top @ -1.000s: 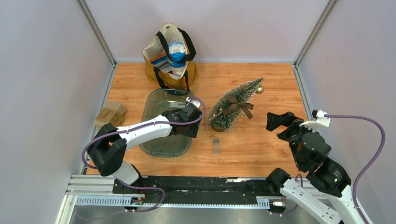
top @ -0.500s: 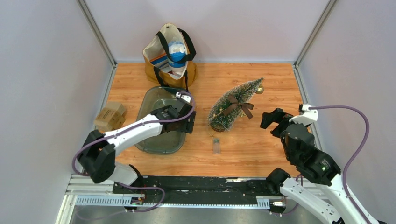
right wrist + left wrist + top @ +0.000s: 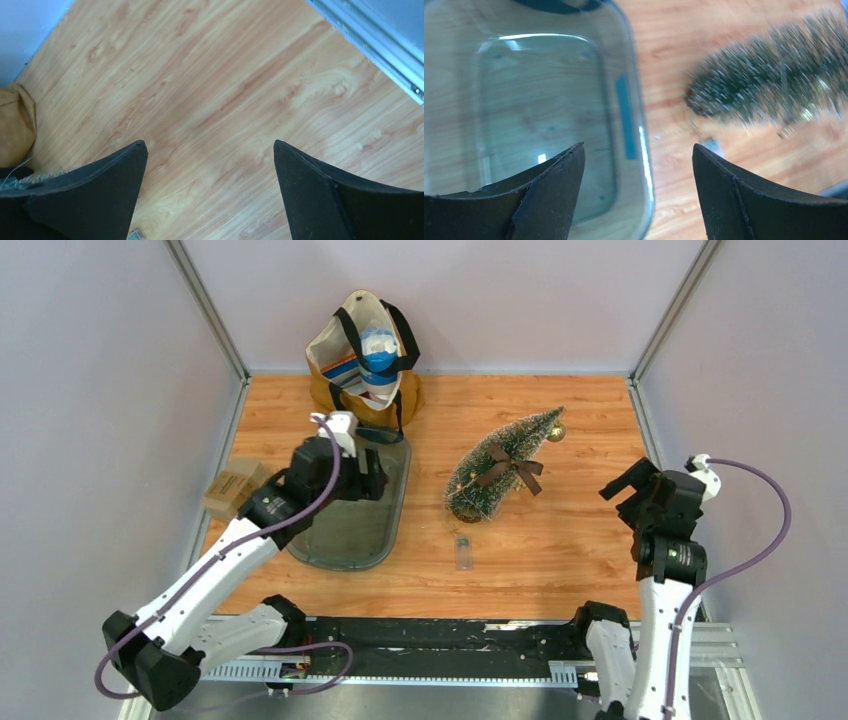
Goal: Decorate the small christmas tree
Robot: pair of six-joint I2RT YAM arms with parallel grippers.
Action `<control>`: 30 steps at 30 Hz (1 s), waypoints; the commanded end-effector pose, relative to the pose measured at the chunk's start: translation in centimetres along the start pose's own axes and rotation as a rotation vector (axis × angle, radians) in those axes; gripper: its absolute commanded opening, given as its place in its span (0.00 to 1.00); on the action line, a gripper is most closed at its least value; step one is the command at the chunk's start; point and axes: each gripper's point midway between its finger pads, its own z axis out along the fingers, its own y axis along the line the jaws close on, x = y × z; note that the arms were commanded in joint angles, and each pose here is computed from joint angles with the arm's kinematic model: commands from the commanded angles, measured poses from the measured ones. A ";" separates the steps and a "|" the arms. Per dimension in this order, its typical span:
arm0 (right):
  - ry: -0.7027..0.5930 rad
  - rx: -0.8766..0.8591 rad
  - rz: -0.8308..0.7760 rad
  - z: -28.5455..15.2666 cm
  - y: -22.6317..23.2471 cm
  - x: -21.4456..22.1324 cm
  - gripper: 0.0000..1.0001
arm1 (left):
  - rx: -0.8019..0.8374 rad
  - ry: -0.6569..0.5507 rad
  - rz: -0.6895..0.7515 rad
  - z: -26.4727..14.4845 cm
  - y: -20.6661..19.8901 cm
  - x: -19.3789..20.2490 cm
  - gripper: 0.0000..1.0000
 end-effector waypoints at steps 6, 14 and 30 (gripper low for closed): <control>0.070 -0.285 0.022 -1.5 3.4 0.4 1.00 | -0.106 -0.070 -0.112 -2.0 5.3 -1.9 0.86; 0.141 -0.417 -0.010 -2.2 4.7 3.3 1.00 | -0.123 -0.007 -0.177 -0.5 5.3 -0.6 0.86; -0.004 -0.511 -0.087 -6.2 6.9 -0.8 1.00 | -0.194 -0.108 -0.109 -2.1 6.5 -3.5 0.87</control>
